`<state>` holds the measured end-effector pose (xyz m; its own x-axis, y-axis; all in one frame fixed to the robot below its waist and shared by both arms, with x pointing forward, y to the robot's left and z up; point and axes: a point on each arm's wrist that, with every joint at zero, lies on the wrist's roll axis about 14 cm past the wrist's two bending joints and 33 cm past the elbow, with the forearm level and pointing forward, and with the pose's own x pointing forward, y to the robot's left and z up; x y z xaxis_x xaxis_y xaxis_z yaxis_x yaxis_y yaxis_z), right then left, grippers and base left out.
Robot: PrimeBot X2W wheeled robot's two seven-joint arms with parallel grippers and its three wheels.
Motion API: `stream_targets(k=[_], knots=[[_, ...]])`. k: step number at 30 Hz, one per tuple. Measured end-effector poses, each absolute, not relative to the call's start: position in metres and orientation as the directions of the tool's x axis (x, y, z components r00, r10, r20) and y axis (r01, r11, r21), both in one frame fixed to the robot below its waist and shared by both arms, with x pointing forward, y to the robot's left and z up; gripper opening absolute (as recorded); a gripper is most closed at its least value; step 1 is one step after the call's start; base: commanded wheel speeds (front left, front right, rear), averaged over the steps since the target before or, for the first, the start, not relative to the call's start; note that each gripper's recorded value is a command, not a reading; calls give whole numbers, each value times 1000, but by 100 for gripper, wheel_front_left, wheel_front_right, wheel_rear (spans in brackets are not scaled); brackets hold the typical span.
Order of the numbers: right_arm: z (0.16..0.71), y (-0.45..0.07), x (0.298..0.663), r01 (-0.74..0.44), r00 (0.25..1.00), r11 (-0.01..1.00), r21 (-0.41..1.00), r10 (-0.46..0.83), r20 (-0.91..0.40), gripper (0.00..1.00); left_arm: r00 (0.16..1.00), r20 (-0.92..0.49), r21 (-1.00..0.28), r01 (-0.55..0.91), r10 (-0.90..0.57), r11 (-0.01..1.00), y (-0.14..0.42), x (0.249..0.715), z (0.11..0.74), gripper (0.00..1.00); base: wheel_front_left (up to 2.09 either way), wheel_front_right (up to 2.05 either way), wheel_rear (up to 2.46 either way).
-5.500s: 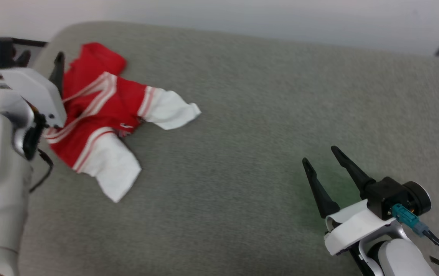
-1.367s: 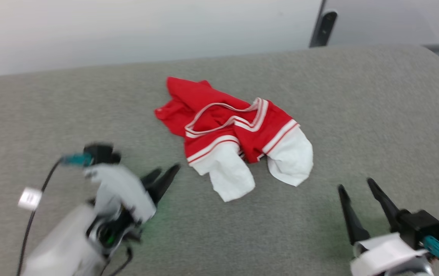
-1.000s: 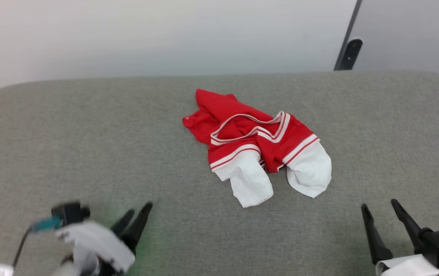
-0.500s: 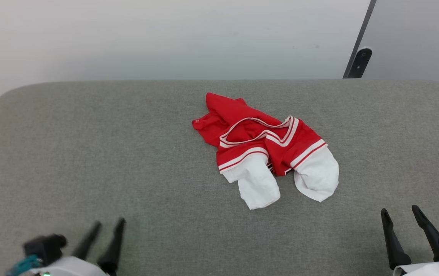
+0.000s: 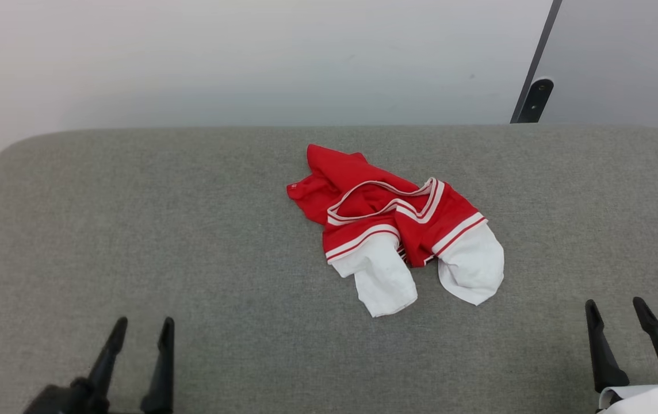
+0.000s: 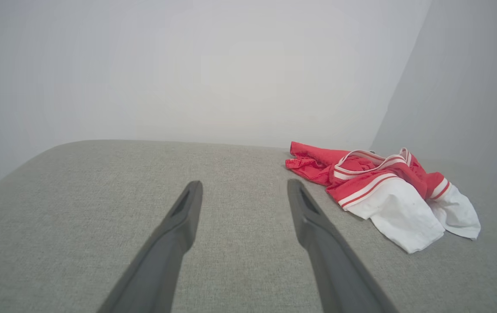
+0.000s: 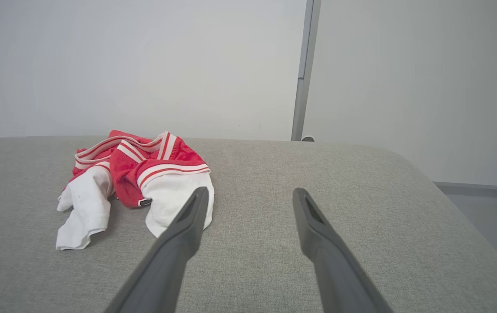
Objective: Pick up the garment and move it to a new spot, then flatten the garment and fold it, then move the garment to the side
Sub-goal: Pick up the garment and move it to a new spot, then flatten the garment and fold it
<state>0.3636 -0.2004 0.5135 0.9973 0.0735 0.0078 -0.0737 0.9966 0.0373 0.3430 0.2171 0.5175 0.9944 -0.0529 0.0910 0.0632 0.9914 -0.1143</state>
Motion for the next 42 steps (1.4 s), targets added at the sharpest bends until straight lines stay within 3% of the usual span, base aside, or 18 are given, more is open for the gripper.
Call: stream_targets(k=[20,27,34,42], knots=[[500,-197,357,-67,997,996,61,70,-34,100,998,50,-125,36,-30,992,210,331,497,100,0,0,0],[499,-183,370,-128,989,991,41,130,-71,100,998,53,-134,26,-19,991,209,331,497,100,0,0,0],[494,-152,414,-297,923,953,-56,272,-273,100,999,43,-152,14,-8,988,208,336,494,100,0,0,0],[461,-145,446,-406,736,912,-55,290,-612,100,999,30,-178,-6,12,984,209,347,489,100,0,0,0]])
